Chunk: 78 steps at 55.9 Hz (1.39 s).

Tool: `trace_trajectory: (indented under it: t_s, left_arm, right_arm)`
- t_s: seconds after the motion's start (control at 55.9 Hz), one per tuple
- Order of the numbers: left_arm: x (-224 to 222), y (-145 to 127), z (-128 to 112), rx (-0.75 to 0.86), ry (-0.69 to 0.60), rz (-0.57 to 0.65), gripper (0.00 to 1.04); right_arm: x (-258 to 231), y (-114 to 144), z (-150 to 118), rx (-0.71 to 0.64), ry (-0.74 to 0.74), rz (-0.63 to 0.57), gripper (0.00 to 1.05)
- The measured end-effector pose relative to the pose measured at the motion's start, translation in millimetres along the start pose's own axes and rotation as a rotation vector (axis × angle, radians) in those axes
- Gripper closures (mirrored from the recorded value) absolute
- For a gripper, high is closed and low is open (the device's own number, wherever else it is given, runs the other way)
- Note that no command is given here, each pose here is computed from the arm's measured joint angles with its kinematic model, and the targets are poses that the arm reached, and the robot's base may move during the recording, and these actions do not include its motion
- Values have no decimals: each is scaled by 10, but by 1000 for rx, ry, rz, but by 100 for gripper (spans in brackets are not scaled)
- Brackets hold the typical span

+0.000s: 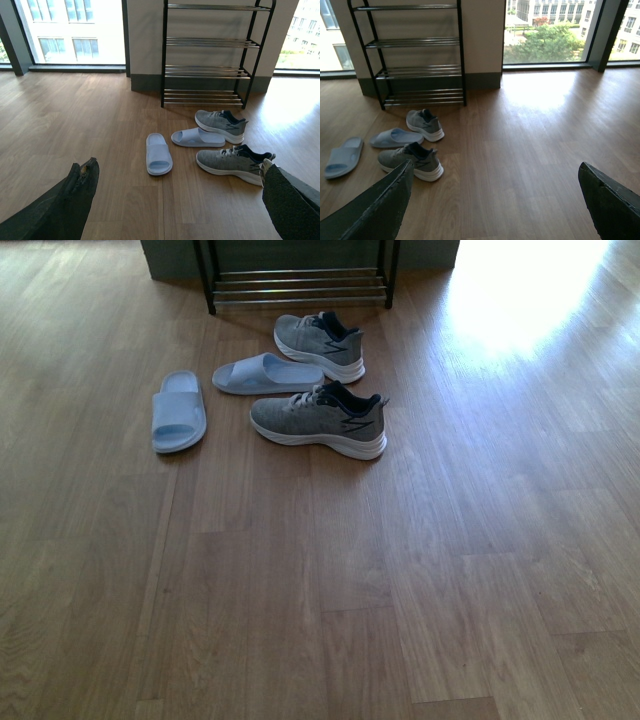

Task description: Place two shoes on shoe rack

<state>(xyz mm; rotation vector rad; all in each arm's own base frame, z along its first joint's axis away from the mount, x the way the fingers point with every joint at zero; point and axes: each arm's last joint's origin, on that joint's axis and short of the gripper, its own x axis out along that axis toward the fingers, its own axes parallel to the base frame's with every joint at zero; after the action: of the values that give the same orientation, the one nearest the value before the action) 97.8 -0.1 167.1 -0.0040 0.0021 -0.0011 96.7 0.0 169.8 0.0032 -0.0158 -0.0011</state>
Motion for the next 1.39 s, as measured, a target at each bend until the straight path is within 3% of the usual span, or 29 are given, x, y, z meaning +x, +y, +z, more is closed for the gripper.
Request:
trace_trajectory:
  t_s: [1.395]
  left_arm:
    - [0, 0, 0, 0, 0, 0, 9]
  right_arm:
    - [0, 0, 0, 0, 0, 0, 9]
